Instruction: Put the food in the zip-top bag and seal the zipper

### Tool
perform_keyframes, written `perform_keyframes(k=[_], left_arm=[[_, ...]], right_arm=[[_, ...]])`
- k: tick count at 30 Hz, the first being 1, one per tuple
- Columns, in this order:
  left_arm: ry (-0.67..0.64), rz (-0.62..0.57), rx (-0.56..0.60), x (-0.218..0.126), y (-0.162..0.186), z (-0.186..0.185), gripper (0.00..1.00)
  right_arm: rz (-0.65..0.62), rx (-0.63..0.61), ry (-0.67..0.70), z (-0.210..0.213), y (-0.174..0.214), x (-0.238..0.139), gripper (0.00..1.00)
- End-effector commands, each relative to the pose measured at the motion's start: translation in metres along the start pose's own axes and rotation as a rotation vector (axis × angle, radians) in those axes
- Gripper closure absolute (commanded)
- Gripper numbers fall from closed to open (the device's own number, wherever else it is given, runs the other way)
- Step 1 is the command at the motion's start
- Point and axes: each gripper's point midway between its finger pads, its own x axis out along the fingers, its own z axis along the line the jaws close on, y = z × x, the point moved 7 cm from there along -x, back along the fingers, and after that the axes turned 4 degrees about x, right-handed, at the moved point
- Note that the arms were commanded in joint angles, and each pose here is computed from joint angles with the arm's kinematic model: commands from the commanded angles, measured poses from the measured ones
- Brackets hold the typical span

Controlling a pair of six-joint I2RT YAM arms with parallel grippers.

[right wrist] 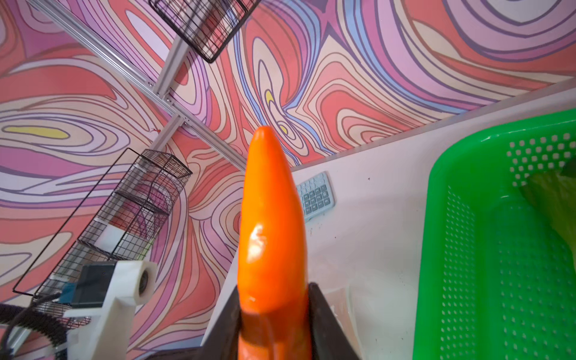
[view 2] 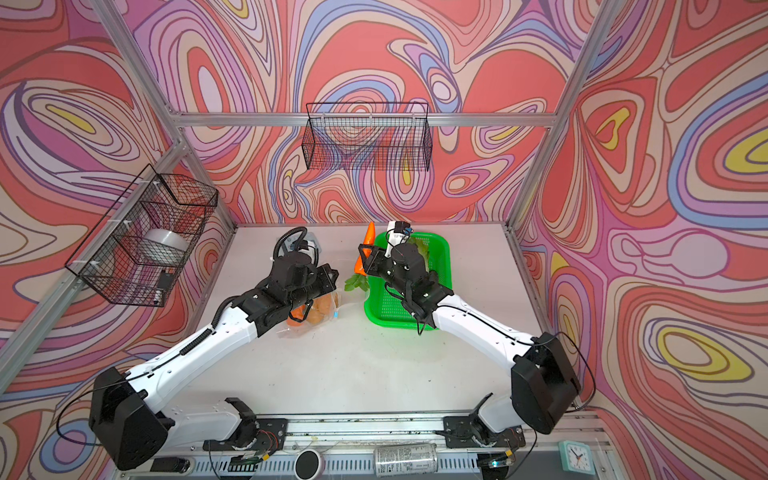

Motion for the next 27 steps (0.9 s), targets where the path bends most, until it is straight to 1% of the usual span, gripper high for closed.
perform_keyframes(k=[1,4,7,10,17,20,25,27], left_arm=[[0.040,-0.048,-0.053,-0.002,-0.011,-0.008,1.00],[0.051,-0.059,-0.062,-0.002,-0.014,-0.010,1.00],[0.055,-0.060,-0.073,-0.003,-0.013,-0.011,1.00],[0.052,-0.067,-0.078,-0.004,-0.013,-0.009,1.00],[0.032,-0.124,-0.090,-0.009,-0.016,-0.003,1.00],[0.036,-0.135,-0.083,-0.010,-0.019,-0.004,1.00],[0.039,-0.135,-0.066,-0.010,-0.021,-0.006,1.00],[0.038,-0.136,-0.065,-0.011,-0.021,-0.006,1.00]], right_arm=[[-0.092,0.041,-0.042,-0.002,0.003,0.008,0.78],[-0.091,0.068,-0.087,-0.003,0.018,0.019,0.78],[-0.066,0.053,-0.115,0.003,0.036,0.030,0.78],[-0.028,0.047,-0.115,0.004,0.052,0.036,0.78],[0.065,0.018,-0.061,-0.006,0.082,0.026,0.75],[0.077,-0.003,-0.023,-0.011,0.085,0.020,0.70],[0.123,-0.062,0.003,-0.010,0.086,0.019,0.54],[0.143,-0.071,-0.004,-0.007,0.086,0.020,0.49]])
